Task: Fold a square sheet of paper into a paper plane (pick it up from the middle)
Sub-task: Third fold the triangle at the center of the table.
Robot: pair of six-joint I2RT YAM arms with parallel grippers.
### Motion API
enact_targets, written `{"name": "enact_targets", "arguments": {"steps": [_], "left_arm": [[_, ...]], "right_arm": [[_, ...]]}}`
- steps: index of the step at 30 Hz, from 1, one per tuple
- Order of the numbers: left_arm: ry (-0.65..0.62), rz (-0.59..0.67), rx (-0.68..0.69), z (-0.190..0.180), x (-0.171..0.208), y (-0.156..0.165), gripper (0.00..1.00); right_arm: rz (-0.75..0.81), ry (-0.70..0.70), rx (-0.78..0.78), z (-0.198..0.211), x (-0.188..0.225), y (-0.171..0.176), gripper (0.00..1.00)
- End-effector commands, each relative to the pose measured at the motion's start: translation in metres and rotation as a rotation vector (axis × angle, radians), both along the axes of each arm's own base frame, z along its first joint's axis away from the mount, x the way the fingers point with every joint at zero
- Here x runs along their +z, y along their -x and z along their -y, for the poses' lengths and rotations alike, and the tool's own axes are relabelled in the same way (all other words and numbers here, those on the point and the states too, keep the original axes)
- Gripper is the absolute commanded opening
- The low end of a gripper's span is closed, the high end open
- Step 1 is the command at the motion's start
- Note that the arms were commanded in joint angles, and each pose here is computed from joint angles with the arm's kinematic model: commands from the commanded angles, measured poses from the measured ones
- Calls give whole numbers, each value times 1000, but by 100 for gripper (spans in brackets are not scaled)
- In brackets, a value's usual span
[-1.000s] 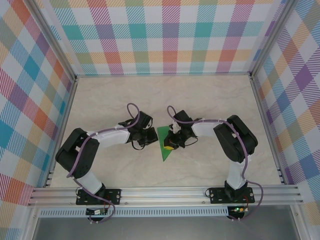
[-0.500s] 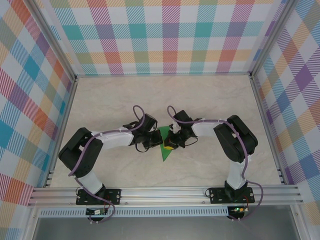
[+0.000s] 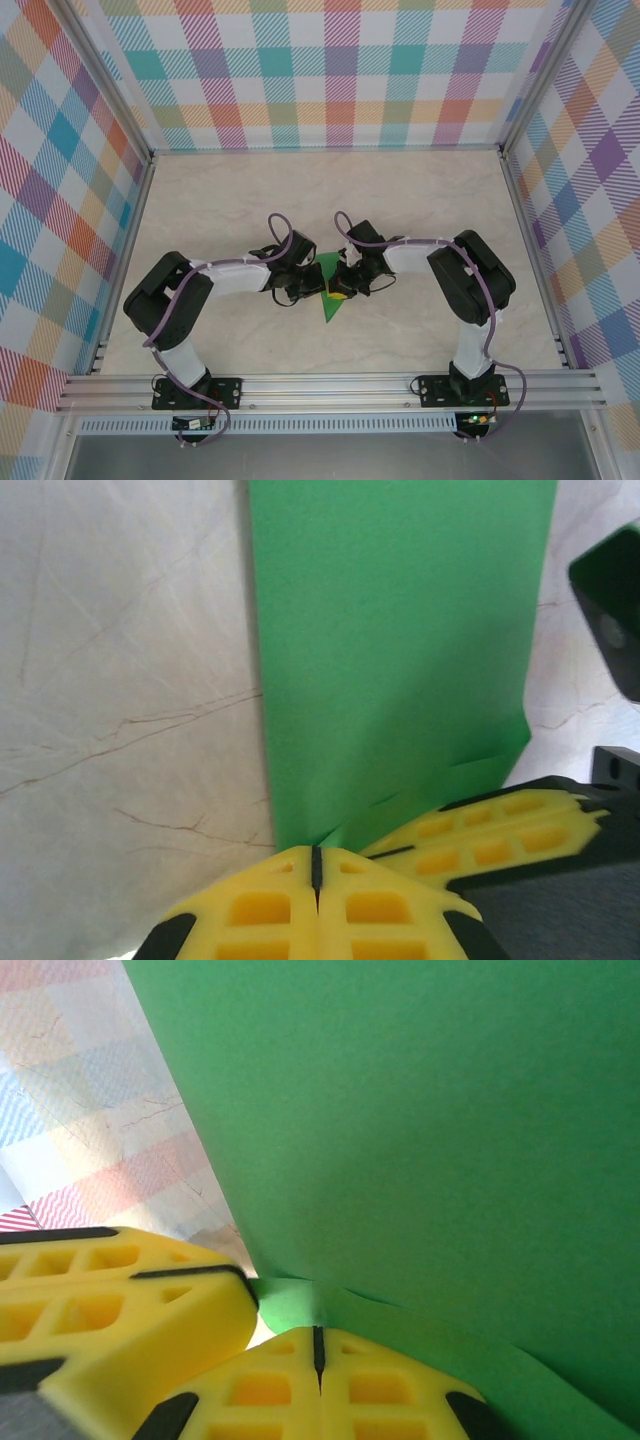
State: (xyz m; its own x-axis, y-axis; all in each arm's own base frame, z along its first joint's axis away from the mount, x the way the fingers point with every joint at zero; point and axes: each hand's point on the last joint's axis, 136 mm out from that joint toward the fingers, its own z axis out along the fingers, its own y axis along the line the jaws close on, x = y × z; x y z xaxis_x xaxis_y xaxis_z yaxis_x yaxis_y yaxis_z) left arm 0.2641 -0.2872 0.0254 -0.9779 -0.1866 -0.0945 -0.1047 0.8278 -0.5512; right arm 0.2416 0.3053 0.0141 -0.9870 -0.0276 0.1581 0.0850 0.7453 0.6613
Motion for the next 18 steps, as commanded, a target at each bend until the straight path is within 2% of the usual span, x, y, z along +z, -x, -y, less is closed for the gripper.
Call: {"name": "enact_targets", "arguments": {"steps": [1,12,18], "left_arm": [[-4,-17,-18,4,-7,7,0],[-68,-22,-16,-7,-15,9,0],[-113,-46,-40,-13,-23,16,0]], "right_arm": [[-44,143,-15,24,-31,14,0],[-26,112,-11,19,-22,11,0],[14,61,-6,11,4,3,0]]}}
